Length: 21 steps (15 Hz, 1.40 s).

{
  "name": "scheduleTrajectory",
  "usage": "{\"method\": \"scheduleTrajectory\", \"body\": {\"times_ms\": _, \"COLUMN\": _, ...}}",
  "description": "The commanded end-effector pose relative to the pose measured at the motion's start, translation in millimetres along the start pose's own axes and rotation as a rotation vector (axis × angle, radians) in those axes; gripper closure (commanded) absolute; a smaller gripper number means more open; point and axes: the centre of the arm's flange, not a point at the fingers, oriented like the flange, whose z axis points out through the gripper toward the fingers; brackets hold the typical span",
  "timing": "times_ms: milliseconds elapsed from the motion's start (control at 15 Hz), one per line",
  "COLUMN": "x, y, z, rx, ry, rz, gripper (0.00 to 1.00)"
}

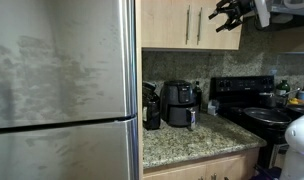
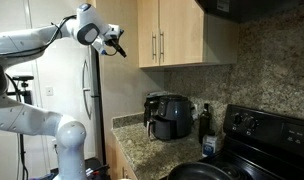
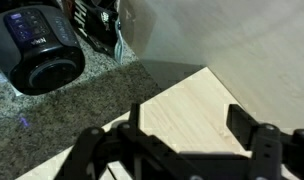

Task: Open the left door of the cabinet above the air fryer

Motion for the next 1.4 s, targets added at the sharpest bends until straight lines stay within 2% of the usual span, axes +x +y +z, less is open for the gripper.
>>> {"method": "scheduleTrajectory", "body": {"times_ms": 0, "x": 6.2, "y": 3.3, "z": 7.5, "rx": -0.008, "ry": -0.001, "rz": 0.010, "gripper": 0.09}}
{"method": "scheduleTrajectory", "body": {"times_ms": 67, "x": 10.1, "y": 4.1, "z": 13.5, "rx": -0.011, "ry": -0.006, "rz": 0.013, "gripper": 0.02}}
{"method": "scheduleTrajectory", "body": {"times_ms": 133, "x": 24.0, "y": 7.0, "z": 29.7, "rx": -0.038, "ry": 0.044, "rz": -0.018, "gripper": 0.01}}
{"method": "scheduleTrajectory", "body": {"times_ms": 333, "x": 93.7, "y": -2.7, "z": 57.0, "rx": -0.014, "ry": 0.222, "rz": -0.119, "gripper": 0.00}}
{"method": "scheduleTrajectory", "body": {"times_ms": 467, "x": 115.5, "y": -11.7, "z": 62.3, "rx": -0.016, "ry": 0.332, "rz": -0.192, "gripper": 0.00}}
{"method": "scheduleTrajectory", "body": {"times_ms": 533, "x": 124.4, "y": -18.1, "z": 62.1, "rx": -0.030, "ry": 0.396, "rz": -0.171, "gripper": 0.00}}
{"method": "scheduleTrajectory", "body": {"times_ms": 600, "x": 128.6, "y": -20.2, "z": 57.0, "rx": -0.011, "ry": 0.392, "rz": -0.140, "gripper": 0.00}}
{"method": "scheduleTrajectory", "body": {"times_ms": 667, "x": 103.6, "y": -6.8, "z": 55.9, "rx": -0.020, "ry": 0.358, "rz": -0.146, "gripper": 0.00}}
{"method": "scheduleTrajectory", "body": {"times_ms": 933, "x": 119.9, "y": -14.6, "z": 56.9, "rx": -0.010, "ry": 0.381, "rz": -0.144, "gripper": 0.00}}
{"method": "scheduleTrajectory", "body": {"times_ms": 1000, "x": 116.9, "y": -12.3, "z": 60.0, "rx": 0.025, "ry": 0.362, "rz": -0.198, "gripper": 0.00}}
{"method": "scheduleTrajectory", "body": {"times_ms": 1067, "x": 117.4, "y": -10.6, "z": 69.8, "rx": 0.041, "ry": 0.285, "rz": -0.265, "gripper": 0.00}}
{"method": "scheduleTrajectory", "body": {"times_ms": 1267, "x": 126.9, "y": -2.6, "z": 109.7, "rx": 0.037, "ry": 0.178, "rz": -0.388, "gripper": 0.00}}
{"method": "scheduleTrajectory", "body": {"times_ms": 1333, "x": 130.1, "y": 1.1, "z": 124.7, "rx": 0.006, "ry": 0.166, "rz": -0.444, "gripper": 0.00}}
